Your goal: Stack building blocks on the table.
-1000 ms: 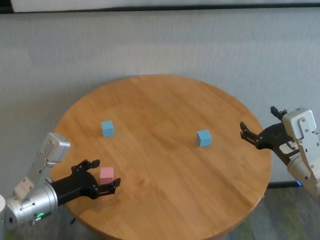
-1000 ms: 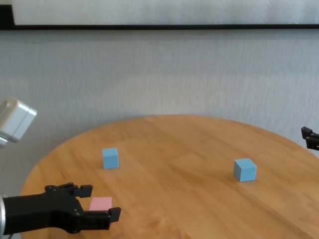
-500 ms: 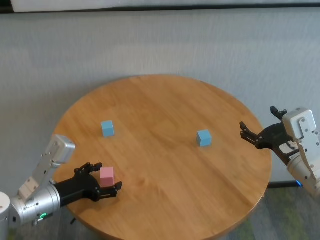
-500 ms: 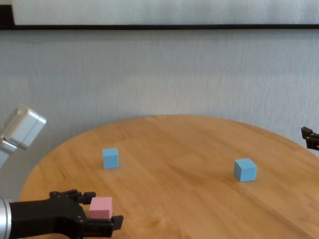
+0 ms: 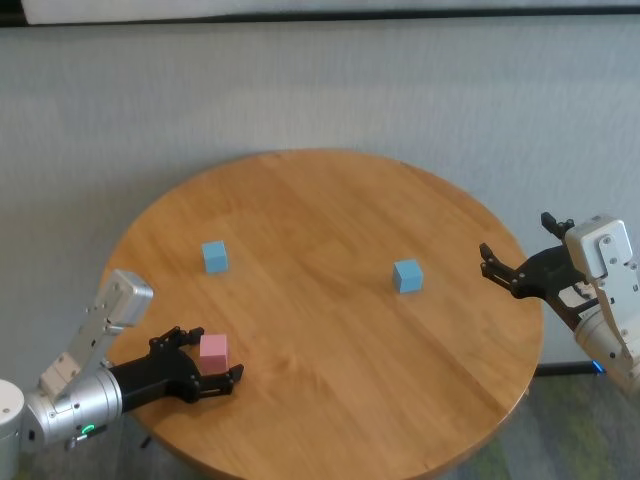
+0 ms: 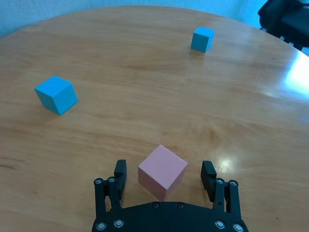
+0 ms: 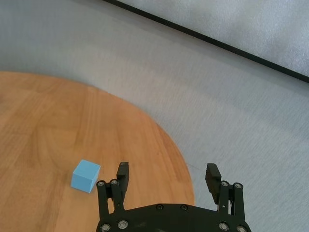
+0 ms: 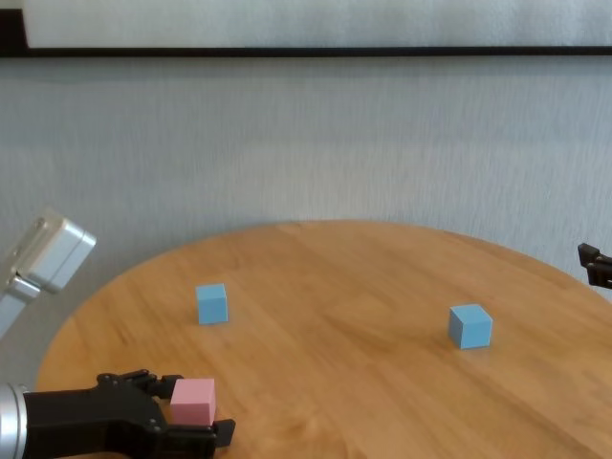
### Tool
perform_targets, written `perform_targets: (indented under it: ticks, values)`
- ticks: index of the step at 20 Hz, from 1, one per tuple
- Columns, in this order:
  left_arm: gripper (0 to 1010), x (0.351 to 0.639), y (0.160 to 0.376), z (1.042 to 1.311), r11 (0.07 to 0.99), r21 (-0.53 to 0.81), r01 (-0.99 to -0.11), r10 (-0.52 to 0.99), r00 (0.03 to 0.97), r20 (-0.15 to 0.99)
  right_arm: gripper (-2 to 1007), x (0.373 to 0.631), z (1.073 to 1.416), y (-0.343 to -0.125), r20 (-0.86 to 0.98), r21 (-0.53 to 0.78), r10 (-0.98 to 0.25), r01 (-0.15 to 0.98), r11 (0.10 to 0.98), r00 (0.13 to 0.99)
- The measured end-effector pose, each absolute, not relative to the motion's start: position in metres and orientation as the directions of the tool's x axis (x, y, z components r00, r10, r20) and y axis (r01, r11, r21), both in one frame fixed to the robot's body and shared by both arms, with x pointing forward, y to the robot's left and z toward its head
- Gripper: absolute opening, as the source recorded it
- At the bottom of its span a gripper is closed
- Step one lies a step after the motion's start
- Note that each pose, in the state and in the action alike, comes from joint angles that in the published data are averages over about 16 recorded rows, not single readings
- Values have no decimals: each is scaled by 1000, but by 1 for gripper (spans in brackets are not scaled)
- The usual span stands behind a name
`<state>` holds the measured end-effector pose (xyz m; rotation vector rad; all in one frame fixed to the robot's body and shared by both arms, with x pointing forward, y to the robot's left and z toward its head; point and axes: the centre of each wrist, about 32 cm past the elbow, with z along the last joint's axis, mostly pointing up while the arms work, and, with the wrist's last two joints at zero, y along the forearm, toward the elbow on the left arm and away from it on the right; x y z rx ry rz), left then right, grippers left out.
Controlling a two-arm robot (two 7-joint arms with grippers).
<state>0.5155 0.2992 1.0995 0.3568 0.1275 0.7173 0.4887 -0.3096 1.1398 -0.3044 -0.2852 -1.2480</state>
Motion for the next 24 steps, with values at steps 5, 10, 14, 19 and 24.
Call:
perform_targets:
  ticks: [5,10,14,19,24]
  values:
    - [998,517,300,1098,696,362,-620,665,747,1,1000,489,1140,-310,374,-70,-880,955,287,292]
    - [968,518,300,1097,695,360,-623,669,743,-6,1000,489,1140,-310,374,-70,-880,955,287,292]
    - [909,518,301,1097,695,357,-624,671,741,-11,1000,489,1140,-310,374,-70,-880,955,287,292]
    - [791,519,302,1096,694,356,-626,674,739,-14,1000,489,1140,-310,374,-70,-880,955,287,292]
    - [670,519,302,1096,693,356,-627,675,738,-13,1000,489,1140,-310,374,-70,-880,955,287,292]
